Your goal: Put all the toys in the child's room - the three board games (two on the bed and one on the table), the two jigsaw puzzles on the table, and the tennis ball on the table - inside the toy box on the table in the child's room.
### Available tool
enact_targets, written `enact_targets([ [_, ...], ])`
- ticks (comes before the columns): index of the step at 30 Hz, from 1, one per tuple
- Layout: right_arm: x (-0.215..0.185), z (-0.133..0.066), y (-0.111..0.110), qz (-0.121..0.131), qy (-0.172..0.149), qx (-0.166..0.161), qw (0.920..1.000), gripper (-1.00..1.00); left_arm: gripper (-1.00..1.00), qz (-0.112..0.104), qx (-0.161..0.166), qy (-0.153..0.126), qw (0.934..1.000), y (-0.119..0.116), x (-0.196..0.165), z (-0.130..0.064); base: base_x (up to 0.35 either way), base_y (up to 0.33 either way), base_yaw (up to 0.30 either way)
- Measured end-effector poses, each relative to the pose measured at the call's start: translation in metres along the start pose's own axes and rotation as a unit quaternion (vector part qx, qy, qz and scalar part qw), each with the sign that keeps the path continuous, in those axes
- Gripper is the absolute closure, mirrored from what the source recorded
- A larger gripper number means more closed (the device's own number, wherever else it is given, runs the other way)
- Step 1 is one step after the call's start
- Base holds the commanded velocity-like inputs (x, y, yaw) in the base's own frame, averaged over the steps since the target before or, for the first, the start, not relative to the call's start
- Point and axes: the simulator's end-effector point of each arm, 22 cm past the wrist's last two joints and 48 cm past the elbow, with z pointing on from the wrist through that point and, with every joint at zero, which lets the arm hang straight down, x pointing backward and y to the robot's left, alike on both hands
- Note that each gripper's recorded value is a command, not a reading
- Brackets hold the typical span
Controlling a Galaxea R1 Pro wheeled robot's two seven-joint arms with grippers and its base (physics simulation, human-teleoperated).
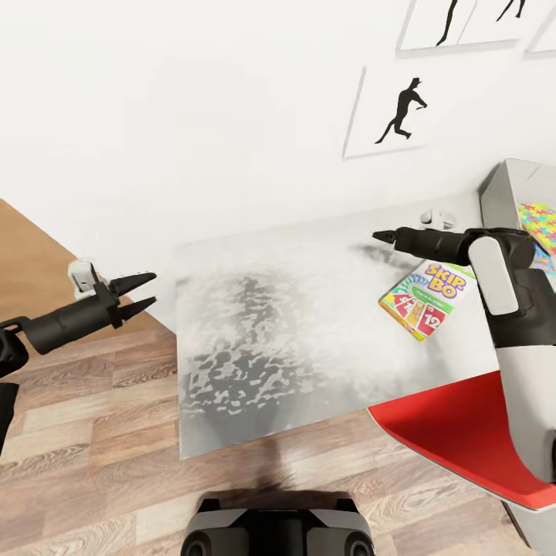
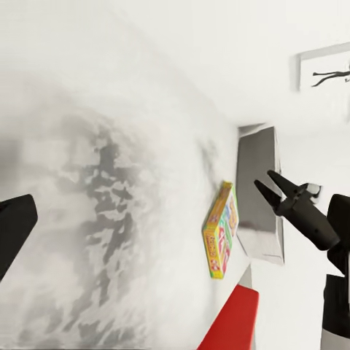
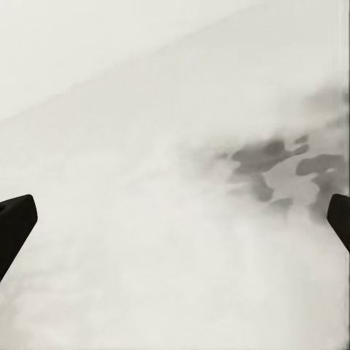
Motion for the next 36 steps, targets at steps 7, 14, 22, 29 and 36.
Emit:
enact_targets([
  [7, -0.007, 0.017, -0.024, 0.014, -0.007, 0.029, 0.9995, -1.0, -1.0, -0.019, -0.023, -0.018, 0.9994, 0.027, 0.0, -0.033, 0.0, 0.0, 0.0],
  [14, -0.021, 0.026, -0.046, 0.03, -0.019, 0.05, 0.9981, -1.0, -1.0, -0.039, -0.04, -0.032, 0.9979, 0.049, 0.004, -0.058, 0.0, 0.0, 0.0],
  [22, -0.04, 0.033, -0.074, 0.045, -0.038, 0.083, 0.9948, -1.0, -1.0, -0.06, -0.059, -0.041, 0.9956, 0.07, 0.016, -0.082, 0.0, 0.0, 0.0],
  [29, -0.051, 0.034, -0.099, 0.04, -0.054, 0.124, 0.99, -1.0, -1.0, -0.075, -0.061, -0.041, 0.9945, 0.079, 0.028, -0.094, 0.0, 0.0, 0.0],
  [36, -0.055, 0.033, -0.108, 0.036, -0.061, 0.139, 0.9878, -1.0, -1.0, -0.08, -0.057, -0.042, 0.9943, 0.081, 0.033, -0.099, 0.0, 0.0, 0.0],
])
